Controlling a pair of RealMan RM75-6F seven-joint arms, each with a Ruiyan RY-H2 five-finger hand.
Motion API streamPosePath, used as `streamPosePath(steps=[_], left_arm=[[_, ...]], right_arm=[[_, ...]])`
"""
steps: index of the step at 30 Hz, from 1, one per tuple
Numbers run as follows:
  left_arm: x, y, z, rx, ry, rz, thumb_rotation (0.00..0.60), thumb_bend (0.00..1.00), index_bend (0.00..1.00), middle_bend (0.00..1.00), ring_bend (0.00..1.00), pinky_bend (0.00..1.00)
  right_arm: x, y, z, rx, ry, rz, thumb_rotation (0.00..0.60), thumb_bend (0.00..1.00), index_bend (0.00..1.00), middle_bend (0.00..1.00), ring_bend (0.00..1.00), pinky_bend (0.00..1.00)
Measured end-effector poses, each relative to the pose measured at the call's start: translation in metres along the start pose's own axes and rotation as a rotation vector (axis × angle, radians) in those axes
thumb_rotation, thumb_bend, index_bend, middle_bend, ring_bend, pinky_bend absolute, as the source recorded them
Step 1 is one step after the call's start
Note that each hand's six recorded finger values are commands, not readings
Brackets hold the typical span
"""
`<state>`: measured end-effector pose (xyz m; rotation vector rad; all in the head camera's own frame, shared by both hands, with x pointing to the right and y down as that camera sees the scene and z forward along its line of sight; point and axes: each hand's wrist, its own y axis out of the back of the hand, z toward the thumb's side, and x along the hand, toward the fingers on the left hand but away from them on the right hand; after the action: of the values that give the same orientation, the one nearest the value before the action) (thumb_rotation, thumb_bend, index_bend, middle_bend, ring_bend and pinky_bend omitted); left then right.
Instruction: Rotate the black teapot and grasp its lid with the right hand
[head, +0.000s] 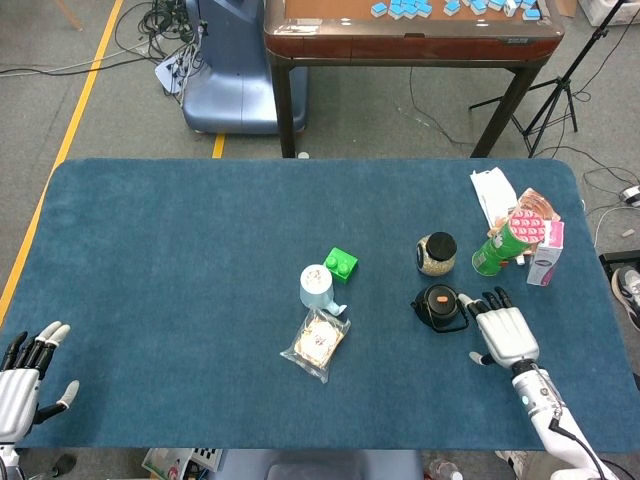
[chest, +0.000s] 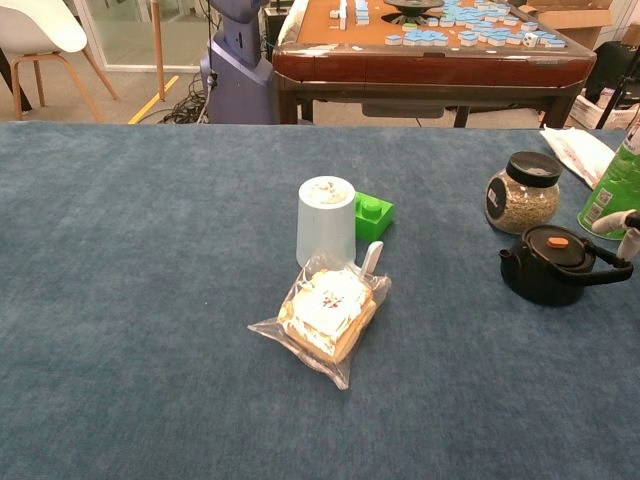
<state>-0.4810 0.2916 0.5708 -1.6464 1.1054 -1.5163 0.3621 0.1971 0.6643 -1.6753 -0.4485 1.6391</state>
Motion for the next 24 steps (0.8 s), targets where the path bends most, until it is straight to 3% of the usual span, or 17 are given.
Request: streamPosePath(steps=[9,24], left_arm=[[-0.001,0.002,0.0,0.001,0.001,0.006,0.6,0.29,0.11,0.08,0.1,0.01],[-0.002,0.003,-0.002,0.001,0.007,0.01,0.6,0.29,0.11,0.08,0.1,0.01]], right_arm=[[-0.018,0.0,0.006,0.021,0.005,0.009,0.593,0.0,0.12,0.27,0.12,0.04],[-0.041,0.006,0.041,0.021,0.072,-0.007,0.593,0.0,0.11,0.24,0.09,0.04]])
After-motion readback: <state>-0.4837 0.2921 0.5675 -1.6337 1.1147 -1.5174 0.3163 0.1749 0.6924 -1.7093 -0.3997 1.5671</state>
